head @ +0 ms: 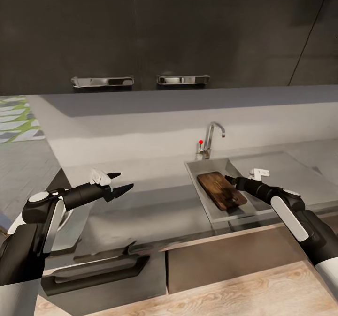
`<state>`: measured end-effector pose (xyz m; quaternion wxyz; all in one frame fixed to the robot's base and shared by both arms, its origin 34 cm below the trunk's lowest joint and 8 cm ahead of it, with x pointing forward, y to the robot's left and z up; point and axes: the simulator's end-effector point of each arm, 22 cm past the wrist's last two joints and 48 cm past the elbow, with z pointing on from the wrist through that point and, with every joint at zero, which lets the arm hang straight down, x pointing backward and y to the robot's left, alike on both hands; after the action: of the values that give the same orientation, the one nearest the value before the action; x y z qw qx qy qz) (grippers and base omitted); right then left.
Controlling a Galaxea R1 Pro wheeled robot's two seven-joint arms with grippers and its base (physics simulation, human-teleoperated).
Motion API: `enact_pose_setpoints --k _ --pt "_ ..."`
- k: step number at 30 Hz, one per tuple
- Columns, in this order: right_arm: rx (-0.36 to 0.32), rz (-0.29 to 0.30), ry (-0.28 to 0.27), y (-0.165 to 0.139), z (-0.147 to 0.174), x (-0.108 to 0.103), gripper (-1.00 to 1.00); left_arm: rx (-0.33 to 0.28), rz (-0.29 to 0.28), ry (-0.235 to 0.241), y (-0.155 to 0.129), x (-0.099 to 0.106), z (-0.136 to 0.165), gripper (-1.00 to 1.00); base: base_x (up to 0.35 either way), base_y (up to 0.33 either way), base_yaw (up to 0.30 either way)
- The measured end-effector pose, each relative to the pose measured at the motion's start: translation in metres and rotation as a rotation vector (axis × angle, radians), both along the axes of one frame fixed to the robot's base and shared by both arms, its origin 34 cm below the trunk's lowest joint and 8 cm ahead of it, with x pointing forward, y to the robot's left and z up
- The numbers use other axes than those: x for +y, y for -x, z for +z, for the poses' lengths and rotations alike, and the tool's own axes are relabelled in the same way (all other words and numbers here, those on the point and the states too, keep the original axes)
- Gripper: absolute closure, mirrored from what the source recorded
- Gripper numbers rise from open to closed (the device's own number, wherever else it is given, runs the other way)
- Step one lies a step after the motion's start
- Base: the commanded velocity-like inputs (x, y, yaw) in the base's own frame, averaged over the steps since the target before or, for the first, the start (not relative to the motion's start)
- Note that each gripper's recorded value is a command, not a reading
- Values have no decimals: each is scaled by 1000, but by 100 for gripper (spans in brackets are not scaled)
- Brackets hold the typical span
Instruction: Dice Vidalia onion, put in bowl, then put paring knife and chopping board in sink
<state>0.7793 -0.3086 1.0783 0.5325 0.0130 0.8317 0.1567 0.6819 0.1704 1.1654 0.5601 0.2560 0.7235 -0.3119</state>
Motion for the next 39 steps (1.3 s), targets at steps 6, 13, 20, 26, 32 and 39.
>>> enact_pose_setpoints --k 6,13,20,26,32,39 --pt "-10 0 0 0 6 0 -100 -9 0 -1 1 0 5 -100 -252 0 0" --pt "-21 0 0 1 14 0 -100 -20 0 -1 3 0 12 -100 -326 0 0" --pt "-32 0 0 2 21 0 -100 -32 0 0 5 0 18 -100 -330 0 0" --pt "-42 0 0 3 28 0 -100 -42 0 0 7 0 23 -100 -330 0 0" --pt "-52 0 0 4 35 0 -100 -56 0 -1 9 0 29 -100 -321 0 0" --pt "-62 4 2 6 41 2 -100 -107 -11 -8 12 -4 40 -100 -41 0 0"
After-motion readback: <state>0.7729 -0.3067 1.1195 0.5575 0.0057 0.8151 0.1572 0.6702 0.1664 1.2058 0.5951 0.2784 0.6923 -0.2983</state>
